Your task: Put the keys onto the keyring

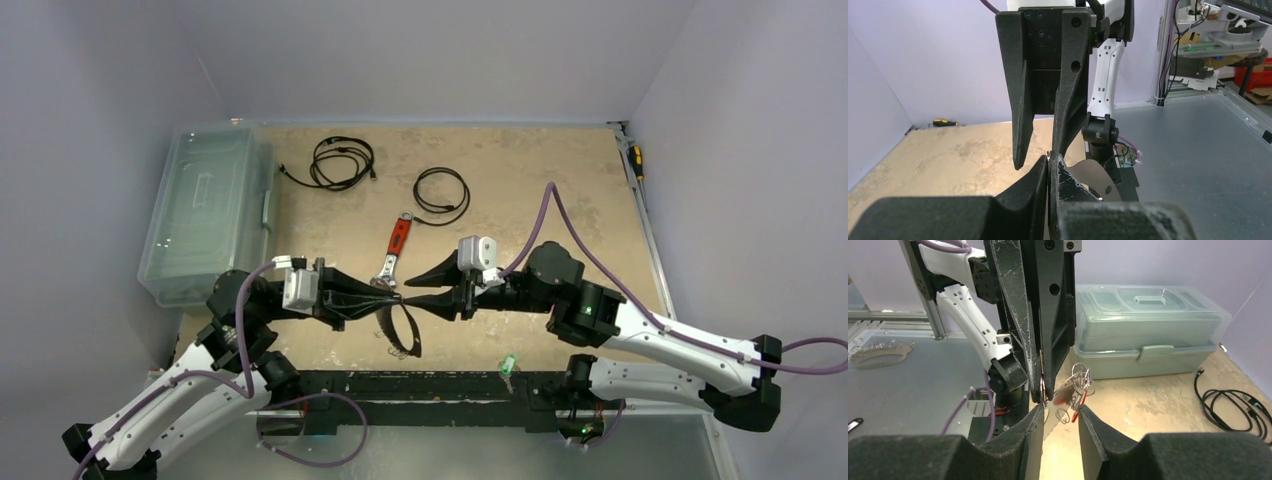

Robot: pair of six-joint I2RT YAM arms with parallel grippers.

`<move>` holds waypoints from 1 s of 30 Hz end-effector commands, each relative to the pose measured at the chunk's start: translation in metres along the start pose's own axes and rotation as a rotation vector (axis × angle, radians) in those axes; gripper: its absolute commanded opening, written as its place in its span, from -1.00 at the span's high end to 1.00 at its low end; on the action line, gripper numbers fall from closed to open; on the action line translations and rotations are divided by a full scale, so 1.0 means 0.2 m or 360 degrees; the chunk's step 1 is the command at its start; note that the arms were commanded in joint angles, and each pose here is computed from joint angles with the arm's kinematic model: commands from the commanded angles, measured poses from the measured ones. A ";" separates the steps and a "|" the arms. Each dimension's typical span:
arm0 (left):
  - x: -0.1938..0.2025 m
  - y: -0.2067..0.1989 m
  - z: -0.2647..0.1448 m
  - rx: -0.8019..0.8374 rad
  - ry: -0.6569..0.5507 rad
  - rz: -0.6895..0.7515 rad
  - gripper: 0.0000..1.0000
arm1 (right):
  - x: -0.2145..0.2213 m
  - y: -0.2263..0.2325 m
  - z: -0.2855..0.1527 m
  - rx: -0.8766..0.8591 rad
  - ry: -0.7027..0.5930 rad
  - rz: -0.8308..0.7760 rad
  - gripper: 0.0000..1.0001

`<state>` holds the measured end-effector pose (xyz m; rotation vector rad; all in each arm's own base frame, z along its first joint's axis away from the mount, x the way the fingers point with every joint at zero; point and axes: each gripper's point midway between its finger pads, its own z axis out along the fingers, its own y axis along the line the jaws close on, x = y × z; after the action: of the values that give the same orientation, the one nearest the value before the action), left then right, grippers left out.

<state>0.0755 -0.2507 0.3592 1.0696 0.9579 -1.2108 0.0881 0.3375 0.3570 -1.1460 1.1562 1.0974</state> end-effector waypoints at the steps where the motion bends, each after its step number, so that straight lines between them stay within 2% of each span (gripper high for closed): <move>1: -0.13 0.02 0.01 -0.0052 -0.0178 0.0027 1.00 | -0.10 0.02 0.04 -0.0047 -0.0114 -0.0005 0.32; 9: -0.06 0.09 0.01 -0.0157 -0.0083 0.0014 1.00 | -0.13 0.02 0.06 -0.0058 -0.0156 -0.0008 0.44; 18: -0.01 0.14 -0.01 -0.0259 0.0004 0.0024 1.00 | -0.12 0.05 0.05 -0.0112 -0.0121 0.0001 0.40; 30: 0.03 0.08 0.01 -0.0124 0.0041 0.0001 1.00 | -0.14 0.10 0.05 -0.0209 -0.0128 -0.0005 0.48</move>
<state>0.0892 -0.2494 0.3525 1.0121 1.0251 -1.1653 0.0903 0.3448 0.3481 -1.1687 1.1752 1.1134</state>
